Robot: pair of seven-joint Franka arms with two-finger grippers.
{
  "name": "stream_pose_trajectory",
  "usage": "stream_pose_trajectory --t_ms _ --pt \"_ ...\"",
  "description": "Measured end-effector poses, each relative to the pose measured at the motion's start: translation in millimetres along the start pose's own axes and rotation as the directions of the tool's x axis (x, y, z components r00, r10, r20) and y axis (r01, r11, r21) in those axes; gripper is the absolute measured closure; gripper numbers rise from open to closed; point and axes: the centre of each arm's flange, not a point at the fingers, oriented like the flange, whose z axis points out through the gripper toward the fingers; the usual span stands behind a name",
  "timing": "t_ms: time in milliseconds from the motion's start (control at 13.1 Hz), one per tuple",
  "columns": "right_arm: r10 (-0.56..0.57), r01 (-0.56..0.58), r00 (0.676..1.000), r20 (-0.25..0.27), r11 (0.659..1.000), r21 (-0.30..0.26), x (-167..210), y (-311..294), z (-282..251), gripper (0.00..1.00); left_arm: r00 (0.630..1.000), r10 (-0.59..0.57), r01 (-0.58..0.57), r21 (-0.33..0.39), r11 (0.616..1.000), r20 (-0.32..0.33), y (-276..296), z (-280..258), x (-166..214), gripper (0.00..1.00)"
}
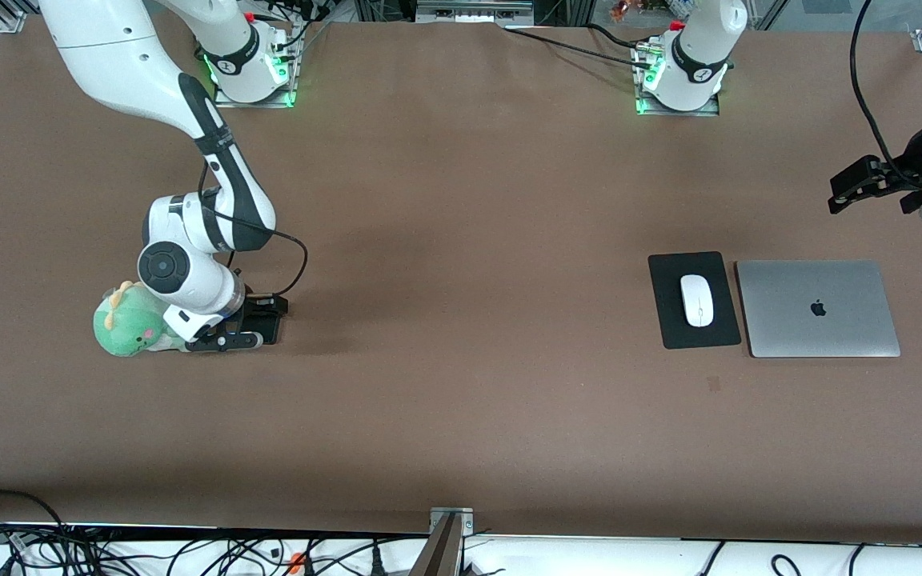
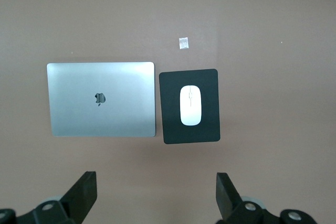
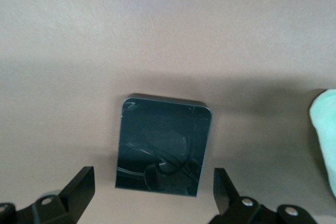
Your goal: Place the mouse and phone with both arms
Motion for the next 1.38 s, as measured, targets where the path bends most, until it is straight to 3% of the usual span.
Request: stream_pose_trajectory --t_ms 459,841,994,1376 --pt "0.025 -0.024 0.997 -0.074 0.999 0.021 -1 16 -143 0.00 0.998 0.056 -0.057 0.036 0.998 0.031 56 1 -6 0.00" --pt "0.080 -0.079 0.996 -0.034 0.996 0.035 -46 57 -258 0.00 0.999 0.028 -0.030 0.036 0.999 0.036 40 2 -5 0.00" --pt "0.086 -0.084 0.996 -0.040 0.995 0.048 -69 64 -298 0.00 0.999 0.026 -0.028 0.036 0.999 0.038 39 3 -5 0.00" --pt "0.084 -0.082 0.996 -0.039 0.995 0.062 -98 81 -336 0.00 0.999 0.025 -0.026 0.032 0.999 0.030 39 -1 -3 0.00"
